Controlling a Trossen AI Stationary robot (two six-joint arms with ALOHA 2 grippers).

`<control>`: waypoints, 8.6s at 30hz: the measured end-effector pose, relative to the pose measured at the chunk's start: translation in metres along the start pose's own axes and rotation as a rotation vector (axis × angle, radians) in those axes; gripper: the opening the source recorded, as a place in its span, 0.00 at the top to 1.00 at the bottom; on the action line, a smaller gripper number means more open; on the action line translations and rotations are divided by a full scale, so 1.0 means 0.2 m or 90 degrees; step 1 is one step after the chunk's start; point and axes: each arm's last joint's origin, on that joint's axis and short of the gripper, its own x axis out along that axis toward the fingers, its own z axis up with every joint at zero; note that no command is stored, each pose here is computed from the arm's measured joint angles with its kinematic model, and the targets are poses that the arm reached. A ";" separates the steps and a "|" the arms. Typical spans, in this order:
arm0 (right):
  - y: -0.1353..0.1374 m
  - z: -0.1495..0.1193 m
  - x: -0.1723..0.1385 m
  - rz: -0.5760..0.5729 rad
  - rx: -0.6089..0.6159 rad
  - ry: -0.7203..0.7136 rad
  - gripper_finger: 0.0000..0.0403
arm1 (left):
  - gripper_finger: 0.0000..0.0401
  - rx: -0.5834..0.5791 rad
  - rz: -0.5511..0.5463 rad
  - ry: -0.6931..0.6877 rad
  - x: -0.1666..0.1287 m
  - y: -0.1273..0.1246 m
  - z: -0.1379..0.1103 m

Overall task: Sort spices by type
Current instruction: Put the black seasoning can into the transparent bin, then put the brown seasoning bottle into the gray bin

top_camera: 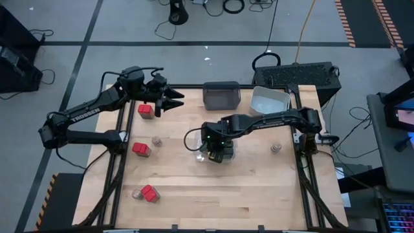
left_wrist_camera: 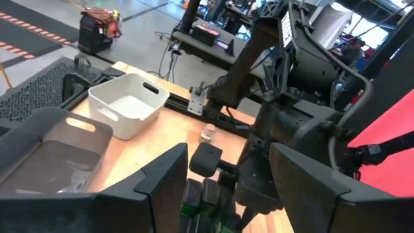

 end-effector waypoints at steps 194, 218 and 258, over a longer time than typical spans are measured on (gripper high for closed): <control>0.15 -0.28 0.08 -0.128 0.033 0.095 1.00 | 0.44 0.036 -0.051 0.025 0.06 -0.11 -0.04; 0.21 -0.17 -0.14 -0.120 0.001 0.090 1.00 | 0.44 0.031 -0.048 0.024 0.06 -0.11 -0.04; -0.21 -0.72 -0.63 0.112 0.273 -0.512 1.00 | 0.44 0.058 0.092 0.032 -0.40 -0.24 -0.08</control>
